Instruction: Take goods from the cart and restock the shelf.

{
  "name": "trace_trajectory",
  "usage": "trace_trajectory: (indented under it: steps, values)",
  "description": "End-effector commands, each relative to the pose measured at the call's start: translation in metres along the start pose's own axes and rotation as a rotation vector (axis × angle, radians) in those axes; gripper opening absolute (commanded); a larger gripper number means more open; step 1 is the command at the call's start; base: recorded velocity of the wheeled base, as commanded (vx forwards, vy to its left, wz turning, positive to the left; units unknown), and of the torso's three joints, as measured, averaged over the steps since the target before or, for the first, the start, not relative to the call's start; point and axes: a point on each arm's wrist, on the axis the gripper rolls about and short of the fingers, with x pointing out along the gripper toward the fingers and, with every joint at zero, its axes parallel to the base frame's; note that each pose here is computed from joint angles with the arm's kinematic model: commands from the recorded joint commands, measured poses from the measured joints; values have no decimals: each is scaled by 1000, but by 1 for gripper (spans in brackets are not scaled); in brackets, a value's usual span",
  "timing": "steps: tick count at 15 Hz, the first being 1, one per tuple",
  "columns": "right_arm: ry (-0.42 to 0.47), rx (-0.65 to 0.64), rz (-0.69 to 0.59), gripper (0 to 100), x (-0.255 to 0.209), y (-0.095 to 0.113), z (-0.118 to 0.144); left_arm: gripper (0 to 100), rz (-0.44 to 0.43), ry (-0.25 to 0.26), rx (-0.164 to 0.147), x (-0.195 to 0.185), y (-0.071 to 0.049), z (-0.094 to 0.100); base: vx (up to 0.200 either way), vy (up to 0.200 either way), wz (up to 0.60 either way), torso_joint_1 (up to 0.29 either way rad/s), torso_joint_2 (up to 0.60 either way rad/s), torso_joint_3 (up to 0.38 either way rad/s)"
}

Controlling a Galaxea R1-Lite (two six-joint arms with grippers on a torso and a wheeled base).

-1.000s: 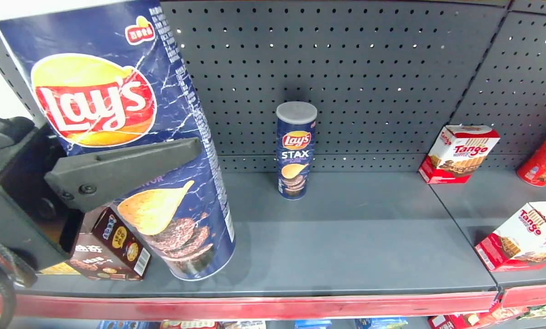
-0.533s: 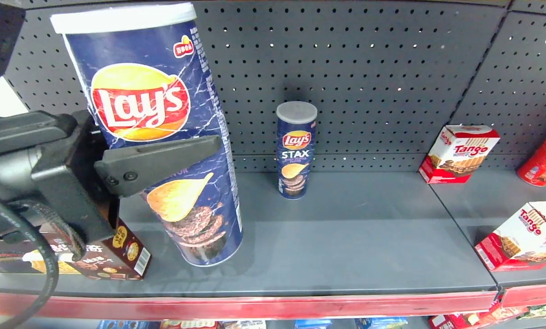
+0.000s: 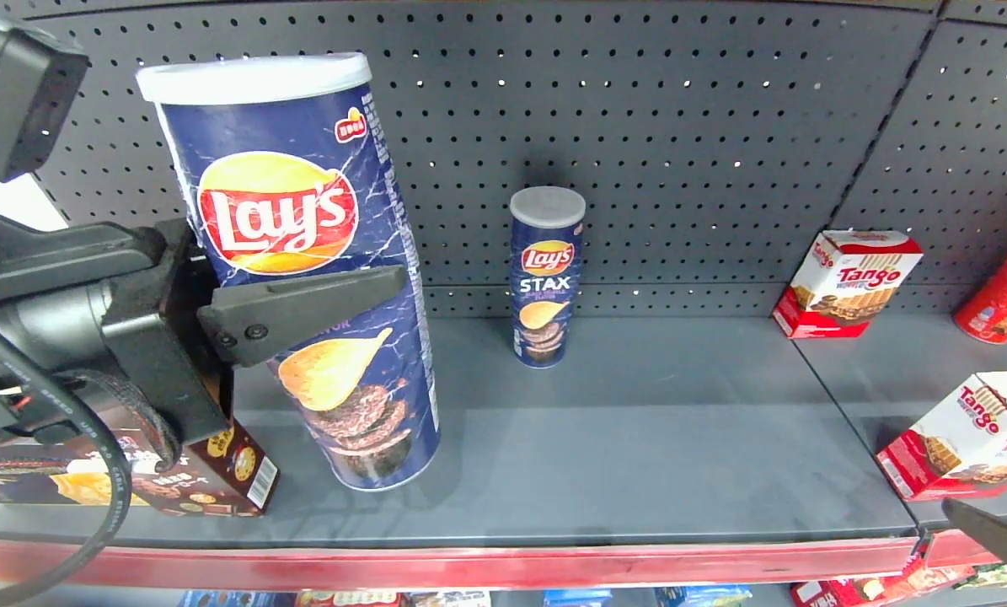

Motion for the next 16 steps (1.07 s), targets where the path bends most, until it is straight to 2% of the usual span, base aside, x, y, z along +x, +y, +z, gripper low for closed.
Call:
trace_trajectory:
  steps: [1,2,4,5,6,9,11,12,13,14,16]
  values:
    - [88,18,34,100,25,-3,0,0,0,10,-7,2,2,-3,0,0,0,0,0,0]
    - [83,17,65,100,32,-4,4,0,-6,16,-11,5,2,-4,0,0,0,0,0,0]
    - [54,9,215,100,49,0,13,0,-10,22,-15,6,1,-6,0,0,0,0,0,0]
    - [54,9,215,100,49,0,13,0,-10,22,-15,6,1,-6,0,0,0,0,0,0]
    - [32,-1,357,100,85,-2,21,0,-4,40,-26,7,4,-11,0,0,0,0,0,0]
    - [-67,-52,457,100,140,-8,41,0,-4,53,-34,7,4,-16,0,0,0,0,0,0]
    - [-96,-66,483,100,162,-9,57,0,-16,56,-36,6,4,-17,0,0,0,0,0,0]
    - [-114,-74,540,100,174,-7,64,0,-19,58,-38,7,4,-17,0,0,0,0,0,0]
    - [-126,-87,590,100,180,-7,66,0,-19,54,-35,7,4,-16,0,0,0,0,0,0]
    - [-158,-152,701,100,194,-11,63,0,-21,42,-29,7,4,-14,0,0,0,0,0,0]
    - [-199,-189,798,100,214,-18,67,0,-31,31,-23,7,3,-13,0,0,0,0,0,0]
